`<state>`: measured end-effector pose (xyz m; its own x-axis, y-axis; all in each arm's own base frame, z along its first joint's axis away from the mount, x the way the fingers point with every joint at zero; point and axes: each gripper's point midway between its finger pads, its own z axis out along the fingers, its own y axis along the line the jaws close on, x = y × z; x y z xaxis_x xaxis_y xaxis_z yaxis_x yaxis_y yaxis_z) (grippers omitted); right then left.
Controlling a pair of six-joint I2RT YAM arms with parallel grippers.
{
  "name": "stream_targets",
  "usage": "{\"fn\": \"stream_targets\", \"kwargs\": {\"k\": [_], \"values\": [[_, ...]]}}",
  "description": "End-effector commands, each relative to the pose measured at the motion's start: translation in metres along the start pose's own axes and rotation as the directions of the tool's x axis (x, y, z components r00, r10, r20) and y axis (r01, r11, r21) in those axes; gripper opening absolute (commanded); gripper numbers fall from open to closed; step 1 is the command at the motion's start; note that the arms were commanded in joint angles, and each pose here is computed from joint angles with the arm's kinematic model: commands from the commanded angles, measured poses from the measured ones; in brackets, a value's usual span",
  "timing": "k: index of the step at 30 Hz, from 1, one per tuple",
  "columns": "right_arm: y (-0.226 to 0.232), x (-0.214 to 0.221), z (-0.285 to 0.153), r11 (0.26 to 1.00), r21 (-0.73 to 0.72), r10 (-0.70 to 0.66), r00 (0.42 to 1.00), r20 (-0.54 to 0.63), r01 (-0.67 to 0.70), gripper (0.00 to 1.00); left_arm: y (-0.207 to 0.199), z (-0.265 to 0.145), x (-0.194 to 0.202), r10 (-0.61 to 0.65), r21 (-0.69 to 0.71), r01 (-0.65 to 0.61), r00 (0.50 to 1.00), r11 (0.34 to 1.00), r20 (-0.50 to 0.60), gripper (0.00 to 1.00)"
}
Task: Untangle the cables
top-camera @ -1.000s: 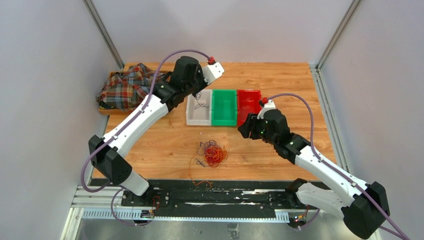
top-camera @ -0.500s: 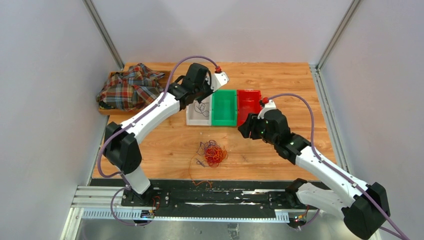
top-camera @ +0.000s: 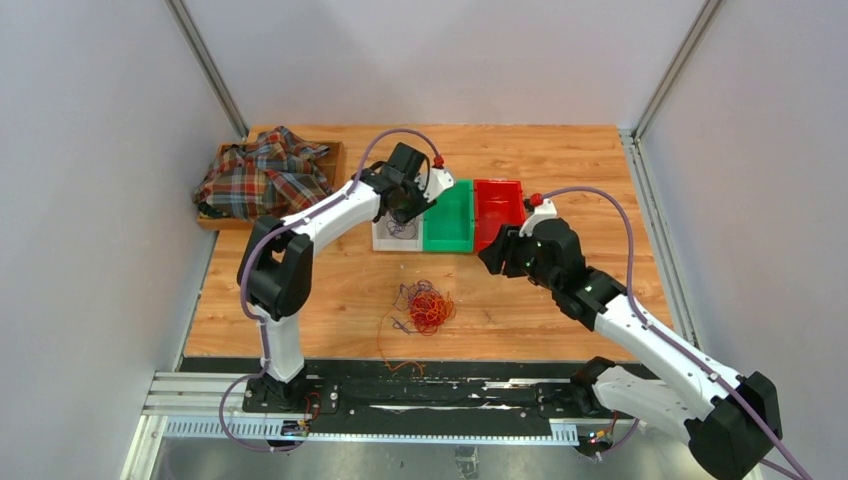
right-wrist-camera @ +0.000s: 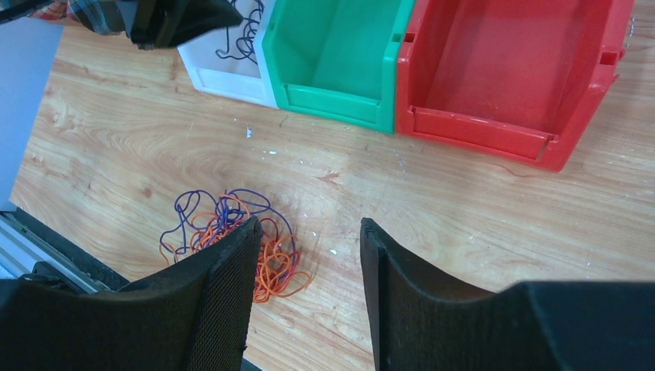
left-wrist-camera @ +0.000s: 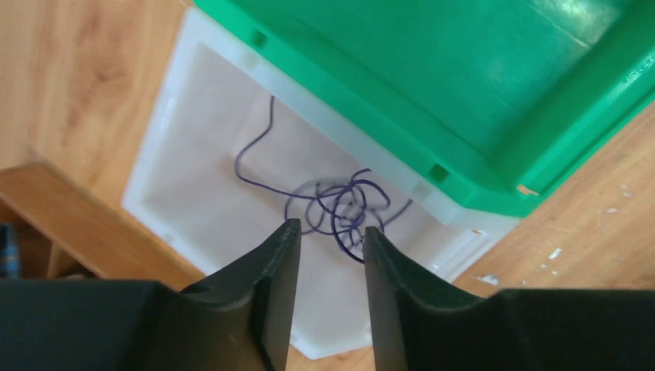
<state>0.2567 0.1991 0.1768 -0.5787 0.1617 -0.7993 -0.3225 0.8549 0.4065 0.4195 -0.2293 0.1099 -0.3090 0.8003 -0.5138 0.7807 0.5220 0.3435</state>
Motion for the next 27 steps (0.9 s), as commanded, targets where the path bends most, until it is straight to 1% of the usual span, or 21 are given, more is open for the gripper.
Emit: {"fn": "stream_targets", "kwargs": {"k": [1, 3, 4, 6, 8, 11, 14, 18, 20, 22, 25, 27], "values": [[-0.003, -0.011, -0.002, 1.0, 0.015, 0.01, 1.0, 0.026, -0.01, 0.5, 0.001, -0.012, -0.007, -0.029, 0.076, 0.028, 0.999, 0.997, 0.019, 0.52], [-0.003, -0.009, -0.001, 1.0, 0.01, 0.007, 1.0, 0.018, -0.008, 0.5, 0.008, -0.025, -0.018, -0.043, 0.099, 0.037, 0.998, 0.994, 0.051, 0.75], [-0.002, -0.009, -0.001, 1.0, 0.007, 0.007, 1.0, 0.014, -0.007, 0.51, 0.012, -0.033, -0.024, -0.05, 0.106, 0.043, 0.996, 0.993, 0.068, 0.8], [0.0, -0.007, 0.0, 1.0, -0.002, 0.005, 1.0, 0.005, -0.005, 0.52, 0.018, -0.051, -0.033, -0.056, 0.128, 0.044, 0.994, 0.991, 0.095, 0.85], [0.0, -0.006, 0.0, 1.0, -0.006, 0.003, 1.0, -0.003, -0.003, 0.53, 0.019, -0.069, -0.04, -0.046, 0.142, 0.028, 0.991, 0.99, 0.123, 0.97], [0.002, -0.005, 0.0, 1.0, -0.014, -0.003, 1.0, -0.014, 0.003, 0.53, 0.013, -0.093, -0.04, -0.014, 0.161, -0.011, 0.988, 0.987, 0.154, 0.98], [0.005, -0.004, -0.001, 0.999, -0.033, -0.008, 1.0, -0.022, 0.007, 0.54, -0.014, -0.112, -0.024, -0.011, 0.275, -0.022, 0.993, 0.961, 0.117, 0.98], [0.01, 0.002, -0.001, 0.998, -0.065, -0.007, 0.999, -0.044, 0.004, 0.56, -0.083, -0.127, 0.021, -0.047, 0.478, 0.026, 0.998, 0.878, 0.032, 1.0], [0.01, 0.007, 0.0, 0.998, -0.071, -0.005, 0.998, -0.057, 0.001, 0.56, -0.117, -0.134, 0.041, -0.036, 0.551, 0.024, 0.999, 0.834, 0.011, 0.98], [0.01, 0.011, 0.001, 0.997, -0.074, -0.001, 0.998, -0.07, -0.004, 0.56, -0.144, -0.141, 0.053, -0.004, 0.616, -0.015, 1.0, 0.788, 0.029, 0.95], [0.013, 0.016, 0.003, 0.995, -0.096, -0.001, 0.996, -0.088, -0.008, 0.54, -0.167, -0.143, 0.063, 0.062, 0.664, -0.083, 0.997, 0.743, 0.056, 0.9], [0.015, 0.018, 0.003, 0.993, -0.115, -0.001, 0.995, -0.098, -0.011, 0.49, -0.179, -0.136, 0.066, 0.139, 0.674, -0.137, 0.989, 0.726, 0.052, 0.88]]}}
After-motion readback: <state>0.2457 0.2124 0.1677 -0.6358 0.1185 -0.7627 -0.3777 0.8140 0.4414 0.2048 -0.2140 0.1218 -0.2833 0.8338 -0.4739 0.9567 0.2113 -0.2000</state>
